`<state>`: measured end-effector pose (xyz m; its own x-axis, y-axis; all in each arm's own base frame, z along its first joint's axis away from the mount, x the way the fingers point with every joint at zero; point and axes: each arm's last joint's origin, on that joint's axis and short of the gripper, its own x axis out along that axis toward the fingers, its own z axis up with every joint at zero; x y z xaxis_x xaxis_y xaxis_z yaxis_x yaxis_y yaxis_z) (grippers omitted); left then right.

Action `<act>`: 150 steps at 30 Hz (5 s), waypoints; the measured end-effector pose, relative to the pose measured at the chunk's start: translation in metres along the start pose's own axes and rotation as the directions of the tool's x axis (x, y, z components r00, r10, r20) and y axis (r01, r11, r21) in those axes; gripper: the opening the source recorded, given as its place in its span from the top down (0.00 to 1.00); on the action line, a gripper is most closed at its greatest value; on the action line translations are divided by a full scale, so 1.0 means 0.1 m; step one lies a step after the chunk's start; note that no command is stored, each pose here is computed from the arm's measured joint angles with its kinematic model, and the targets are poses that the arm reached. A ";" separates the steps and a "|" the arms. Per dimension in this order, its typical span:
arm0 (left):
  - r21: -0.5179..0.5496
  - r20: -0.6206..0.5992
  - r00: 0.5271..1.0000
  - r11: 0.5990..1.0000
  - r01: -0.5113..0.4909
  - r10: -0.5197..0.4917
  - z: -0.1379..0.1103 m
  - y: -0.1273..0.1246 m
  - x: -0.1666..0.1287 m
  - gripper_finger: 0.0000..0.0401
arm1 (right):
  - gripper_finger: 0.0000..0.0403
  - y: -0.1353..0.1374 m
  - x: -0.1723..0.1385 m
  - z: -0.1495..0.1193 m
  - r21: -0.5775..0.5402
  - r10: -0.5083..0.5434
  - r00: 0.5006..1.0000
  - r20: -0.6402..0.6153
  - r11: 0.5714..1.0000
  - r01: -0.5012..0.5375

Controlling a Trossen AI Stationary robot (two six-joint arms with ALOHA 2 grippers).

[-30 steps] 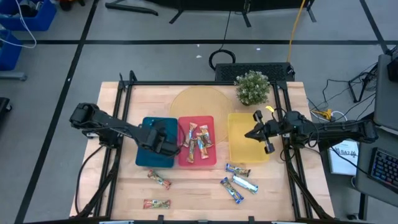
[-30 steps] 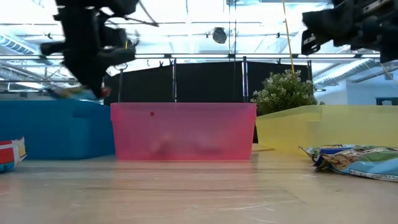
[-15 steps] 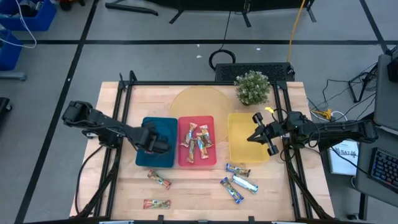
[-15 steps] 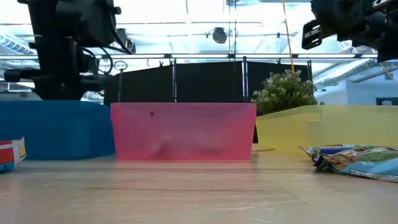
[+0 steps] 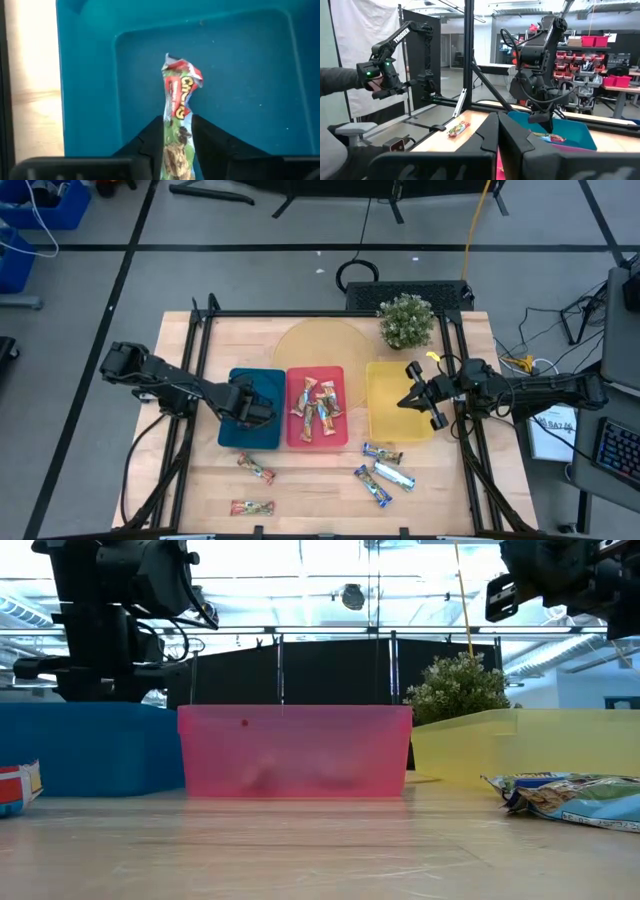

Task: Pick and place Granola Bars by type
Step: Put the red granola bar into the blue bin

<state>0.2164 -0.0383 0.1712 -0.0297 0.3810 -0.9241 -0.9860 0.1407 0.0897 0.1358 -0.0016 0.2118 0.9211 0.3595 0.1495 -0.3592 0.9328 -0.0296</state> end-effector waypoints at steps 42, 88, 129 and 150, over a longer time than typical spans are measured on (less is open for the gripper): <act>0.893 -0.380 0.797 0.039 0.448 -0.469 -1.38 -0.83 -0.89 0.58 | 1.00 -0.01 0.01 -0.03 0.034 -0.003 1.000 -0.029 0.999 0.004; 0.944 -0.297 0.934 -0.211 0.255 -0.200 -1.55 -0.77 -0.39 0.35 | 1.00 -0.01 0.01 -0.08 0.053 -0.006 0.997 -0.071 0.999 0.009; 0.719 0.346 0.914 0.686 -0.112 -0.213 -0.42 -0.80 -1.56 0.73 | 1.00 -0.01 0.01 -0.08 0.054 -0.005 0.998 -0.068 0.999 0.009; -0.069 0.042 0.965 0.963 0.261 -0.259 0.29 0.35 -0.41 0.78 | 1.00 -0.01 0.01 -0.07 0.044 -0.005 0.998 -0.064 0.999 0.008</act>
<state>0.1880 -0.0227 0.2229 0.2337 0.3698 -0.8992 -0.9683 0.1719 -0.1810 0.1378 -0.0019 0.2048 0.9306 0.3557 0.0861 -0.3582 0.9335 0.0151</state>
